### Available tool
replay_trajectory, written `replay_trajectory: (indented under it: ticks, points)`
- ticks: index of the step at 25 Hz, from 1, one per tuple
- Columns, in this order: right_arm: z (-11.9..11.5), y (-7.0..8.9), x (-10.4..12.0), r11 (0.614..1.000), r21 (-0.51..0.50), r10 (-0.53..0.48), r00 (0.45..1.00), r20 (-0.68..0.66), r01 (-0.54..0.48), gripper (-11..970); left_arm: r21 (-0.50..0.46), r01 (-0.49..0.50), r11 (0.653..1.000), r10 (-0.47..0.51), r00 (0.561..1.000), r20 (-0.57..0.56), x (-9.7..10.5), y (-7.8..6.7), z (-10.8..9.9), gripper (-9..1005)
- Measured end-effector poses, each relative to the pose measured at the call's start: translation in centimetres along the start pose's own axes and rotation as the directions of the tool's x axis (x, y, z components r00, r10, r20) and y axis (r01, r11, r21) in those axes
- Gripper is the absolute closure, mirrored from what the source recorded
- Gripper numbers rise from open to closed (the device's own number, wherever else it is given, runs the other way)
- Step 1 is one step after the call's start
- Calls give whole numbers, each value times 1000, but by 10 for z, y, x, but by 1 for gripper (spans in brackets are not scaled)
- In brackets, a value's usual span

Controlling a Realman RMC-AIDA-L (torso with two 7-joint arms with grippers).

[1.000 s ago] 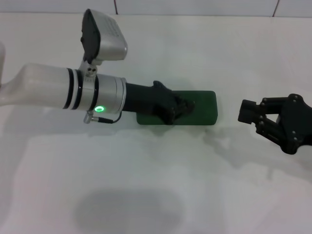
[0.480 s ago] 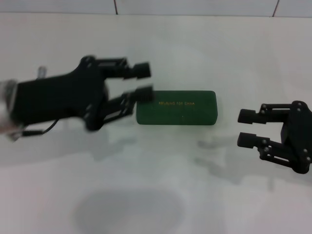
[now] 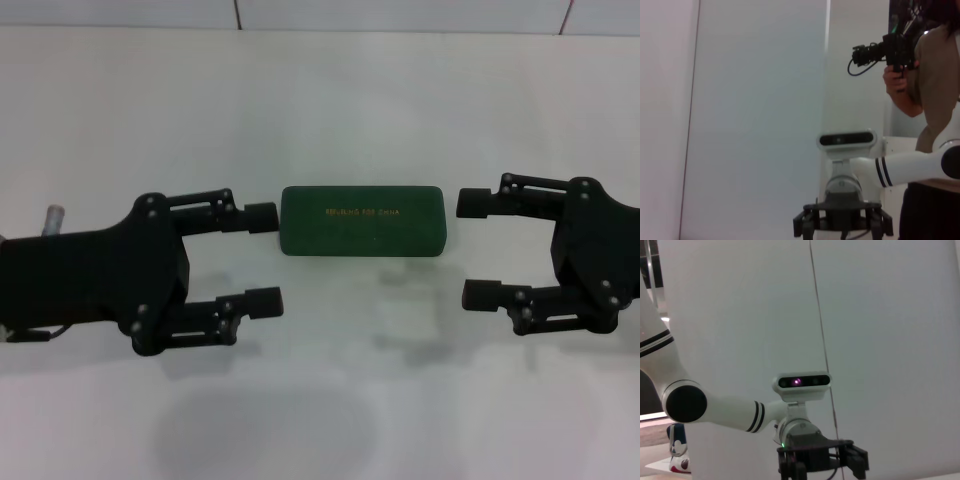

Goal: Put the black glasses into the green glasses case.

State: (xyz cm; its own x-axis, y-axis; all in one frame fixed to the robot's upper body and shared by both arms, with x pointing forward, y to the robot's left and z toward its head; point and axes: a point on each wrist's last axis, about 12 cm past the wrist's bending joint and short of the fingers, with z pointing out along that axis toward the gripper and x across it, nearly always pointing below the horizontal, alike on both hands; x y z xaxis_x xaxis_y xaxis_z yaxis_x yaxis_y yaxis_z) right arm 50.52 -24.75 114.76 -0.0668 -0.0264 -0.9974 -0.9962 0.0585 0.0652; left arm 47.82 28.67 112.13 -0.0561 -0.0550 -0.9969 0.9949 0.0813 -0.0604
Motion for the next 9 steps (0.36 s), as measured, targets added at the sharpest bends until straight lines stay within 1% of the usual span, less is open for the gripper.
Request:
replay_trajectory:
  ticks: [3, 6, 9]
  points:
    - [1, 1, -1, 1000, -17, -2, 1000, 0, 2, 248, -5, 8, 1000, -8, 1000, -5, 4, -1, -1, 303]
    - [0, 2, -2, 1000, -29, -3, 1000, 3, 3, 165, -14, 10, 1000, -10, 1000, -1, 4, -1, -3, 303]
    - [-1, 5, -2, 999, -45, -5, 1000, 6, 5, 165, -15, 12, 1000, -12, 1000, 1, 5, -1, -3, 303]
